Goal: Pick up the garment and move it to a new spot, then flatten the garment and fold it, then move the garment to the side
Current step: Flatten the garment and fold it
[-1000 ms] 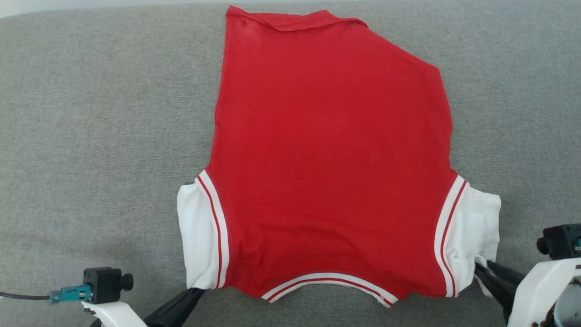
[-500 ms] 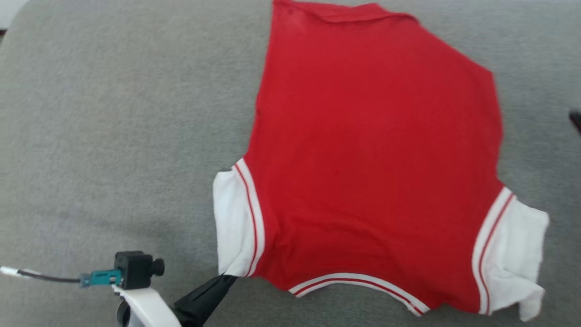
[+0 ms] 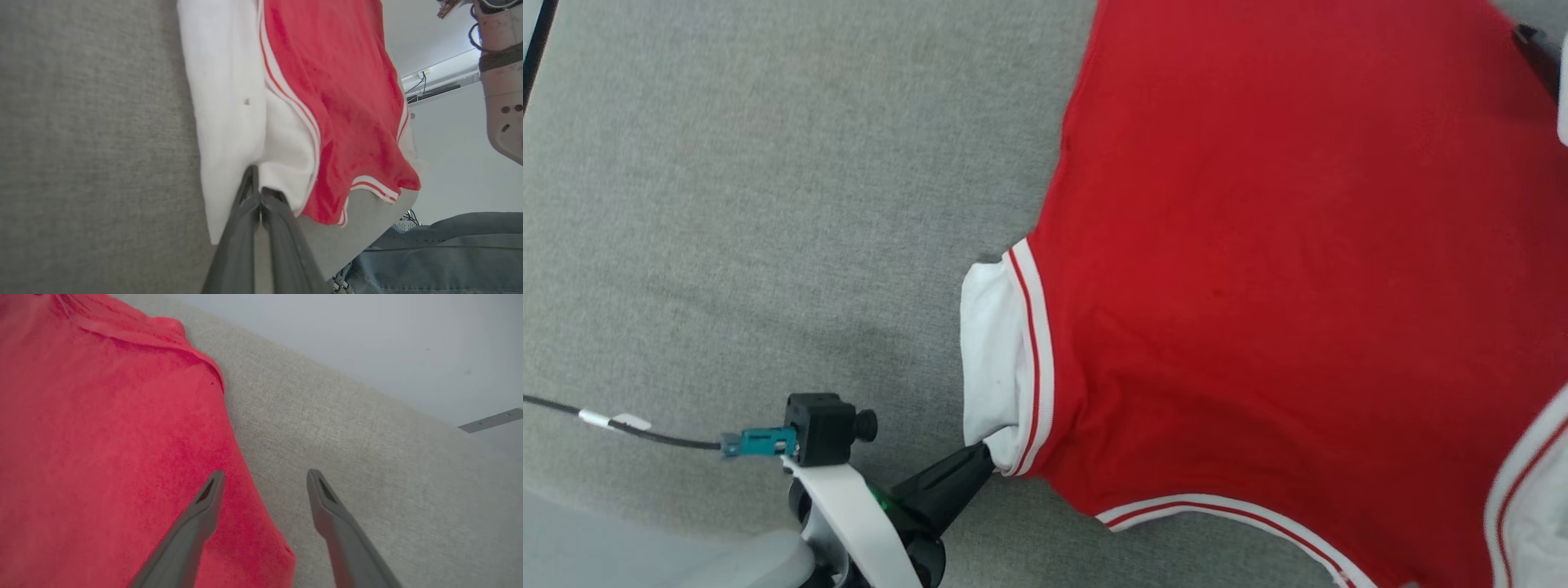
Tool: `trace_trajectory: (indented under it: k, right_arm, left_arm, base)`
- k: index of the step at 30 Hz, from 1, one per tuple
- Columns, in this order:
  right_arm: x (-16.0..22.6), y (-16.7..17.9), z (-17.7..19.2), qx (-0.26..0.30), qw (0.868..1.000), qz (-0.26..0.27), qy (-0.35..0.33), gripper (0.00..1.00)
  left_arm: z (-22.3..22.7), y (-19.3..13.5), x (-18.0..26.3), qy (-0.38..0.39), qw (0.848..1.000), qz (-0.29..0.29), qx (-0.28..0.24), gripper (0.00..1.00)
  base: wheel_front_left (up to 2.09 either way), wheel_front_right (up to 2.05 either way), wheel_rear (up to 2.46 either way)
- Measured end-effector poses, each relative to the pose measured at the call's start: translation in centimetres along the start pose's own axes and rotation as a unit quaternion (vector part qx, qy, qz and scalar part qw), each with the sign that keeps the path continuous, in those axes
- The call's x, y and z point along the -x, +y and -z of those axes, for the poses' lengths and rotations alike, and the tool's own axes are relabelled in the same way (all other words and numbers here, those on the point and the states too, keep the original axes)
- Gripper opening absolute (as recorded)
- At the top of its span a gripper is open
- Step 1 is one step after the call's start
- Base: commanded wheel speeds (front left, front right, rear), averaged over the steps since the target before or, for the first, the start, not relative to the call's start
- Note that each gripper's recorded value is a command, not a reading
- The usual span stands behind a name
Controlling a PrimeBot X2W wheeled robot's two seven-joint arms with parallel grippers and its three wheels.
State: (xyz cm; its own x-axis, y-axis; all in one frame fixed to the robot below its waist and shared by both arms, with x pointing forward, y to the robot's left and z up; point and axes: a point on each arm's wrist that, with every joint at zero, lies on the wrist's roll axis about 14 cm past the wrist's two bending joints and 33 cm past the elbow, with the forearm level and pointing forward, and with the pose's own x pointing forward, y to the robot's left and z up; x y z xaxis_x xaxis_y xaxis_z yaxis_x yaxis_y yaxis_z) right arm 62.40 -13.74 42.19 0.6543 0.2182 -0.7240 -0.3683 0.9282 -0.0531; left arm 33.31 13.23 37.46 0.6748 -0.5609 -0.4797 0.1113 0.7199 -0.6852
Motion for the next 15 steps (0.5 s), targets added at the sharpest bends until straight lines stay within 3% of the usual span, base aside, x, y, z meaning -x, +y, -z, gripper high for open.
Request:
trace_trajectory:
  k: [6, 7, 9, 10, 15]
  right_arm:
    - [-3.5, 2.0, 1.5, -0.002, 0.998, -0.028, 0.048, 1.00]
    - [-3.8, 2.2, 1.4, -0.002, 0.998, -0.032, 0.052, 0.76]
    - [-4.3, 2.5, 1.6, 0.000, 0.997, -0.036, 0.063, 0.12]
    - [-4.4, 2.6, 1.6, -0.002, 0.997, -0.039, 0.065, 0.00]
    - [-4.3, 3.0, 1.8, -0.015, 0.997, -0.050, 0.064, 0.00]
  left_arm:
    - [0.0, 0.8, -0.4, 0.004, 1.000, -0.010, 0.009, 0.00]
    - [0.0, 0.8, -0.5, 0.005, 1.000, -0.011, 0.010, 0.00]
    - [0.0, 1.0, -0.6, 0.007, 1.000, -0.012, 0.010, 0.00]
    - [-0.1, 1.0, -0.7, 0.006, 1.000, -0.011, 0.010, 0.00]
    - [-0.2, 0.8, -0.9, 0.008, 1.000, -0.008, 0.008, 0.00]
  base:
    - [0.00, 0.00, 0.00]
    - [0.00, 0.00, 0.00]
    - [0.00, 0.00, 0.00]
    - [0.00, 0.00, 0.00]
    - [0.00, 0.00, 0.00]
